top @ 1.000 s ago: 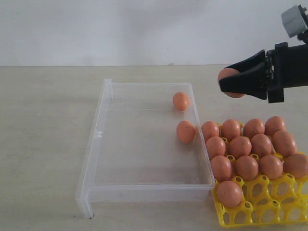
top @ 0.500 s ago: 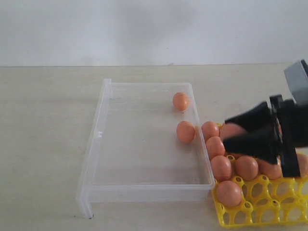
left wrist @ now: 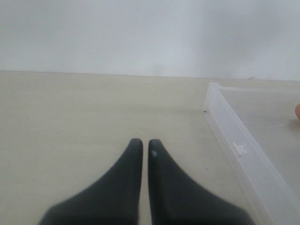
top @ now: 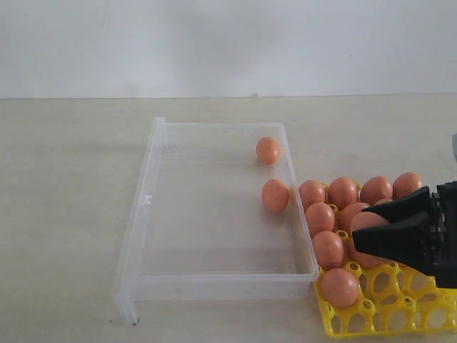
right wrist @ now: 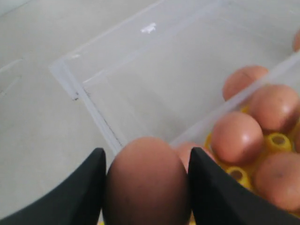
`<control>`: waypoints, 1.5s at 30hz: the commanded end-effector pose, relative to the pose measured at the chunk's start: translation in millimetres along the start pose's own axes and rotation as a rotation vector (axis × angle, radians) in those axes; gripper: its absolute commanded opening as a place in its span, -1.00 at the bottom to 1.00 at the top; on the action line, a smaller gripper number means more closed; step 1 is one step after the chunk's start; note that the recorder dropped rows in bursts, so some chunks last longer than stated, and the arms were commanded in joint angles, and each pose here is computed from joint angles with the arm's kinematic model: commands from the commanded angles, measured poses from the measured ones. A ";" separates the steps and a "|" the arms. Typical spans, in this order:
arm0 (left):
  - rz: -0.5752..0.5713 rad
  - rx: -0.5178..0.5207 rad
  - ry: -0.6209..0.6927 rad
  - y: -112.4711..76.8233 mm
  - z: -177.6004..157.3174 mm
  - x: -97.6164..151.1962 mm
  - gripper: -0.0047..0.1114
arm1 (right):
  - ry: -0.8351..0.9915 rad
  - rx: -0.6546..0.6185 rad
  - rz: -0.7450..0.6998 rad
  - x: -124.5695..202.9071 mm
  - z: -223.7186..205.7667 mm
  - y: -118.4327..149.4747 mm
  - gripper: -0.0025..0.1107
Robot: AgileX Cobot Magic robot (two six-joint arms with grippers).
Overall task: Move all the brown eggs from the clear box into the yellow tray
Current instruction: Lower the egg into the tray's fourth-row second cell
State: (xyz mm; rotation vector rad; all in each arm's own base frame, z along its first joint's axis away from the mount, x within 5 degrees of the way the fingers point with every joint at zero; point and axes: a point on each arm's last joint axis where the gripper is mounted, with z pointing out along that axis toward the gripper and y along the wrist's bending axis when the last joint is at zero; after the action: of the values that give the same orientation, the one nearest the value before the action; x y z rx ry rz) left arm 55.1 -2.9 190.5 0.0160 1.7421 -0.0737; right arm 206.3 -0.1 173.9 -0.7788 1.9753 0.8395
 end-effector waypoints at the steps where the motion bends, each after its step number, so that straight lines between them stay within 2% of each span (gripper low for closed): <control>1: -0.001 -0.002 -0.006 0.1 0.1 0.1 -0.85 | 0.072 0.127 0.167 11.4 -1.8 -7.3 -0.96; 4: -0.001 -0.002 -0.006 0.1 0.1 0.1 -0.85 | 0.103 0.164 0.182 18.0 -1.7 -7.8 -0.96; 10: -0.001 -0.002 -0.006 0.1 0.1 0.1 -0.85 | 0.108 0.155 0.183 18.8 0.1 -6.7 -0.96; 15: -0.001 -0.002 -0.006 0.1 0.1 0.1 -0.85 | 0.095 0.044 0.285 32.0 11.1 -10.2 -0.96; 20: -0.001 -0.002 -0.006 0.1 0.1 0.1 -0.85 | 0.112 0.076 0.250 34.6 11.3 -13.8 -0.96; 31: -0.001 -0.002 -0.006 0.1 0.1 0.1 -0.85 | 0.108 0.040 0.252 33.9 11.5 -10.6 -0.95; 34: -0.001 -0.002 -0.006 0.1 0.1 0.1 -0.85 | 0.106 0.038 0.254 33.7 11.5 -10.4 -0.75; 38: -0.001 -0.002 -0.006 0.1 0.1 0.1 -0.85 | 0.109 0.042 0.254 34.0 11.5 -10.7 -0.17; 40: -0.001 -0.002 -0.006 0.1 0.1 0.1 -0.85 | 0.101 0.050 0.251 33.4 11.6 -11.6 0.00; 42: -0.001 -0.002 -0.006 0.1 0.1 0.1 -0.85 | 0.090 0.058 0.249 32.5 11.6 -12.4 0.09; 45: -0.001 -0.002 -0.006 0.1 0.1 0.1 -0.85 | 0.085 0.062 0.250 32.1 11.6 -12.8 0.09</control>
State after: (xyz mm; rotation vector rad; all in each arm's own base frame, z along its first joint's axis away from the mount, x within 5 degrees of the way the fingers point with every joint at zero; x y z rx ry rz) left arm 55.1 -2.9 190.5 0.0160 1.7421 -0.0737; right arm 205.9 -5.4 137.6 -0.5516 2.2059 0.9014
